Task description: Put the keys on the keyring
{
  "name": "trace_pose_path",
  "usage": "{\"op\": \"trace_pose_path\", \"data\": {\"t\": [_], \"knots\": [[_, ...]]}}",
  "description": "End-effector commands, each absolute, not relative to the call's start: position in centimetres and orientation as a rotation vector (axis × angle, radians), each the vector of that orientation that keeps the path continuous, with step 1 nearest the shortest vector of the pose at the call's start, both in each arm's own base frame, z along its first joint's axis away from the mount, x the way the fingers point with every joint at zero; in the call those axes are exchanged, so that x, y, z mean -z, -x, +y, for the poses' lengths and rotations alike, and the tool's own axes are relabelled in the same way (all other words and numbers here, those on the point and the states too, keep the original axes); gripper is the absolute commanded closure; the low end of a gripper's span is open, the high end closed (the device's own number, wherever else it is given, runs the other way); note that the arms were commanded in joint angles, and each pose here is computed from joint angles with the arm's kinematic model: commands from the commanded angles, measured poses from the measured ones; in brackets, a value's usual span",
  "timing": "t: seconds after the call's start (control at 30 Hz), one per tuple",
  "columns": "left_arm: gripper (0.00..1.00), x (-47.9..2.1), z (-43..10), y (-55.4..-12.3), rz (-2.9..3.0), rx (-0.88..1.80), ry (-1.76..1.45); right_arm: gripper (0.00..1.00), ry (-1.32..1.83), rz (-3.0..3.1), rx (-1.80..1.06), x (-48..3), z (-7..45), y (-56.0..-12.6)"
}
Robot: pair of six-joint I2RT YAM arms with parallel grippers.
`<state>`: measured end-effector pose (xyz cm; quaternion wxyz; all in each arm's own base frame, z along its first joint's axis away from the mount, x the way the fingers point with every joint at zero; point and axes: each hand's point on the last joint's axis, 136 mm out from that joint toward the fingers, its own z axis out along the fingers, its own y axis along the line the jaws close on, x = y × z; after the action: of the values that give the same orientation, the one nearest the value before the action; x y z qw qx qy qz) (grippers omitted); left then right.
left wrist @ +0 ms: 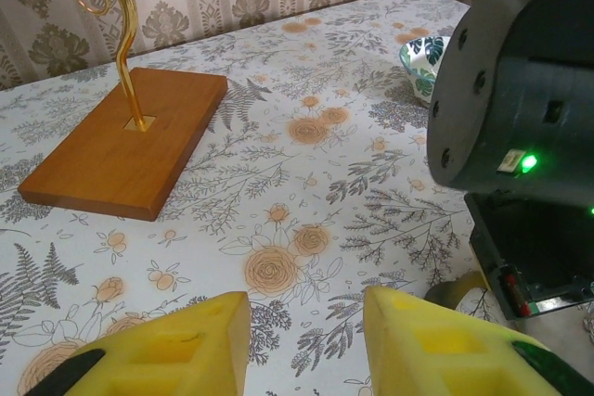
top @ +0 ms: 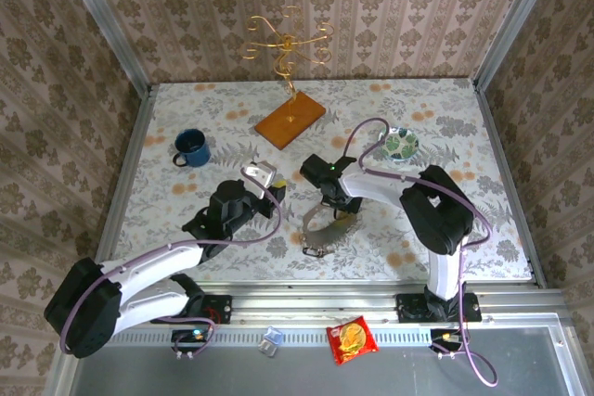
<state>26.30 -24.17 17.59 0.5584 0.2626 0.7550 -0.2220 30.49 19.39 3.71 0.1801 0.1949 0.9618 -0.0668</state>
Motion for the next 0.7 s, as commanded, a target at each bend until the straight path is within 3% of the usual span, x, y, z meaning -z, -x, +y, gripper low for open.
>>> {"op": "trace_pose_path", "data": {"t": [0.0, 0.4, 0.67], "knots": [[0.63, -20.1, -23.9, -26.6, 1.719, 0.490, -0.616, 1.00, -0.389, 2.632, 0.118, -7.6, 19.4, -31.3], [0.63, -25.2, -22.4, -27.5, 1.678, 0.444, -0.603, 1.00, 0.250, 2.379, -0.456, -19.2, 24.9, -30.1], [0.65, -26.5, -22.6, -28.1, 1.682, 0.720, -0.768, 1.00, 0.751, 2.051, -0.760, -24.1, 28.3, -28.7]]}}
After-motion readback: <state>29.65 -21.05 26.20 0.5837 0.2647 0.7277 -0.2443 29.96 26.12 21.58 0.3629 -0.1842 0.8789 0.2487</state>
